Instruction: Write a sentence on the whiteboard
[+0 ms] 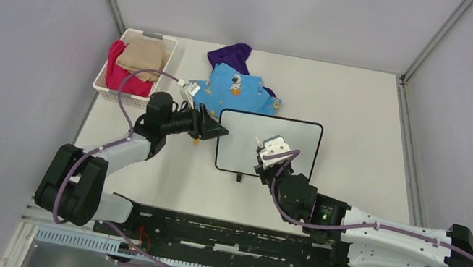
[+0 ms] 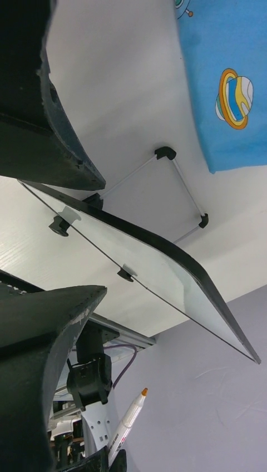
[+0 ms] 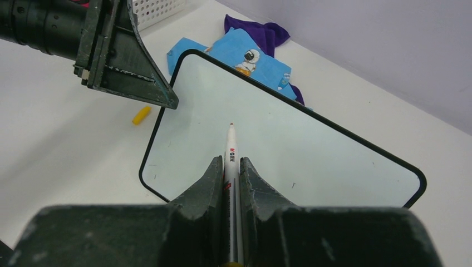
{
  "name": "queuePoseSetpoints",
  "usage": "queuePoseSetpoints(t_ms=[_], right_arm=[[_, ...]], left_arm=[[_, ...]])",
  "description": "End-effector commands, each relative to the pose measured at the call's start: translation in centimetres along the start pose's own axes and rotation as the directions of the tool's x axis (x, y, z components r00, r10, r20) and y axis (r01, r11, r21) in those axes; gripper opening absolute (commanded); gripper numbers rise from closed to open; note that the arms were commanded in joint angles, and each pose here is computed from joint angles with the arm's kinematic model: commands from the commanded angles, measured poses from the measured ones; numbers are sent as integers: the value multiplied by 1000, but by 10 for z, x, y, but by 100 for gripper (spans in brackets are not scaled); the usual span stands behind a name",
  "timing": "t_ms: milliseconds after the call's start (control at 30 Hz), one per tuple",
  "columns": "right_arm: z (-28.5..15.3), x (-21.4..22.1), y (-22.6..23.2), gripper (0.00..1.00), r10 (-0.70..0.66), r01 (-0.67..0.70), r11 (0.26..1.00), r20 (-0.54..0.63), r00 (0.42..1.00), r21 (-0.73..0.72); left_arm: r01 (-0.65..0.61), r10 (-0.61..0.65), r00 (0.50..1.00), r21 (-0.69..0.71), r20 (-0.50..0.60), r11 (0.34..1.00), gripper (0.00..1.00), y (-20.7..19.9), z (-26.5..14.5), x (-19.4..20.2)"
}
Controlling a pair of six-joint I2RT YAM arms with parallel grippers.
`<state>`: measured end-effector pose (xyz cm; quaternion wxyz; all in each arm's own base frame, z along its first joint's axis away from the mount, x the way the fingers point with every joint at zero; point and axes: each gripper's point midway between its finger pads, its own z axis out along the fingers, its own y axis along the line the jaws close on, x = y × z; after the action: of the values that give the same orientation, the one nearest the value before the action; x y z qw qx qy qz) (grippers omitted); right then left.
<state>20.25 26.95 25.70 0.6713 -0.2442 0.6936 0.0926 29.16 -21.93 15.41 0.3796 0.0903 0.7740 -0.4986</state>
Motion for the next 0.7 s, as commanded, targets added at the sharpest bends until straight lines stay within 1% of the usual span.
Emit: queuePoseSetpoints(t_ms=[0,133,300,500,600,667], right_arm=[[2,-19,10,0,97,-95,995,57,994,-27],[2,-24,19,0,107,-102,991,69,992,-84],[2,-21,22,0,103,-97,991,64,993,-95],[7,-15,32,0,90,-84,990,50,995,-111],[13,-14,34,0,85,-82,992,38,996,-93],[18,-18,36,0,164,-158,981,36,986,-115]], left_arm=[[-37,37,999,61,10,997,68,-7,5,-13],[-43,44,999,100,-10,994,63,-1,11,-9],[-56,57,998,185,-4,981,58,-9,9,-8],[-65,70,997,197,-18,978,55,-5,11,-3],[-70,76,997,201,-22,977,52,-4,12,-1],[-70,77,997,186,-29,980,48,-1,13,-1]])
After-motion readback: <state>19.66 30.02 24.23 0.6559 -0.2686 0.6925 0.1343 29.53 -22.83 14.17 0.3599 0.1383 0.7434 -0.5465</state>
